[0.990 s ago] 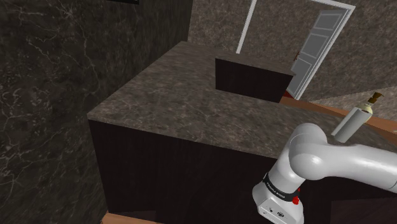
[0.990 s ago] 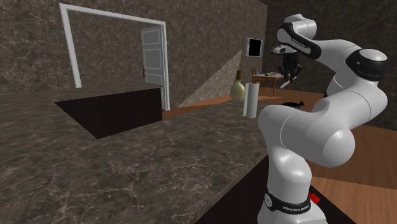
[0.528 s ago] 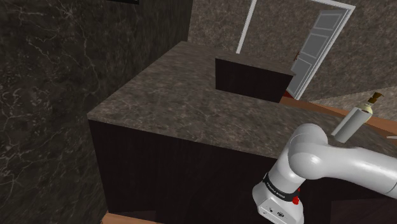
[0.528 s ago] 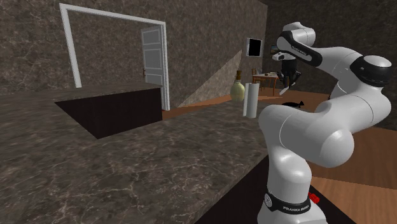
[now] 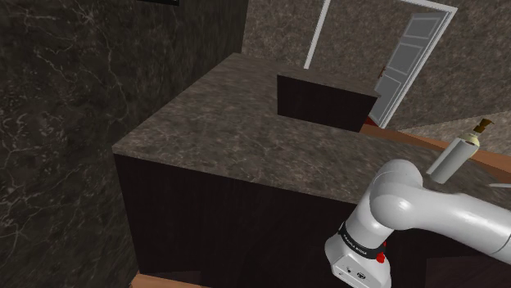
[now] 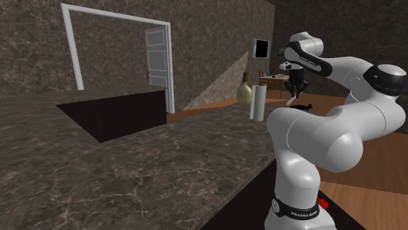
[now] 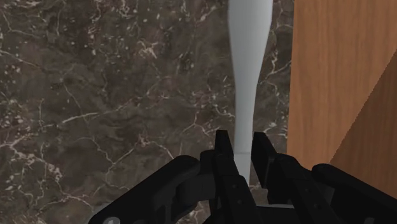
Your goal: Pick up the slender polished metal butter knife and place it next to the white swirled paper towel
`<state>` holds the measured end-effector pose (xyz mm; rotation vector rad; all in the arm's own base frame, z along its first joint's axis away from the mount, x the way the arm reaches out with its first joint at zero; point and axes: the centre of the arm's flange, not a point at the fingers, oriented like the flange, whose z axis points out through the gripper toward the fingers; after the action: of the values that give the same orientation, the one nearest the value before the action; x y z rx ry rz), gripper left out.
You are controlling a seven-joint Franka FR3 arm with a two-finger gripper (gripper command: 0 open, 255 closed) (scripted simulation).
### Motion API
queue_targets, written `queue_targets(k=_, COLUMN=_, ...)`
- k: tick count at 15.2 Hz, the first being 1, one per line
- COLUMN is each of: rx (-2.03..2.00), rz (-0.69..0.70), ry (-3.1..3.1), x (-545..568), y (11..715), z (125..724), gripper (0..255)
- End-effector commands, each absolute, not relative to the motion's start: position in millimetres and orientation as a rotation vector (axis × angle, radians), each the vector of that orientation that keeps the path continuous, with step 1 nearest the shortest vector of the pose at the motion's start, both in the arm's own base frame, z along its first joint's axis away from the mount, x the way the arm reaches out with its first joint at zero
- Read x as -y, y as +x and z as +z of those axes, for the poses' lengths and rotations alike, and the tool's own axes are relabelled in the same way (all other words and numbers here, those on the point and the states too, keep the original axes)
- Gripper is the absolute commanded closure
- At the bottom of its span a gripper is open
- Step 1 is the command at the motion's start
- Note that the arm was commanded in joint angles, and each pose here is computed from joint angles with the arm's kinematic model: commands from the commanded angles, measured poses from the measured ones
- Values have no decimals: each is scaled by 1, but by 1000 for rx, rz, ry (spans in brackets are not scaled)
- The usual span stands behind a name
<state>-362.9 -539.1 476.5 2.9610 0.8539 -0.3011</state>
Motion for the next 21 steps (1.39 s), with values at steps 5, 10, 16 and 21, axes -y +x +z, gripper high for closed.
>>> queue_targets(k=5, rx=-854, rz=-301, ry=2960, x=539, y=-362, z=445, gripper=255)
queue_targets(k=10, rx=-854, rz=-301, ry=2960, x=539, y=-362, z=418, gripper=255)
queue_targets(k=16, rx=-854, rz=-301, ry=2960, x=539, y=-362, z=387, gripper=255)
queue_targets(k=21, rx=-854, rz=-301, ry=2960, x=539, y=-362, z=360, gripper=255)
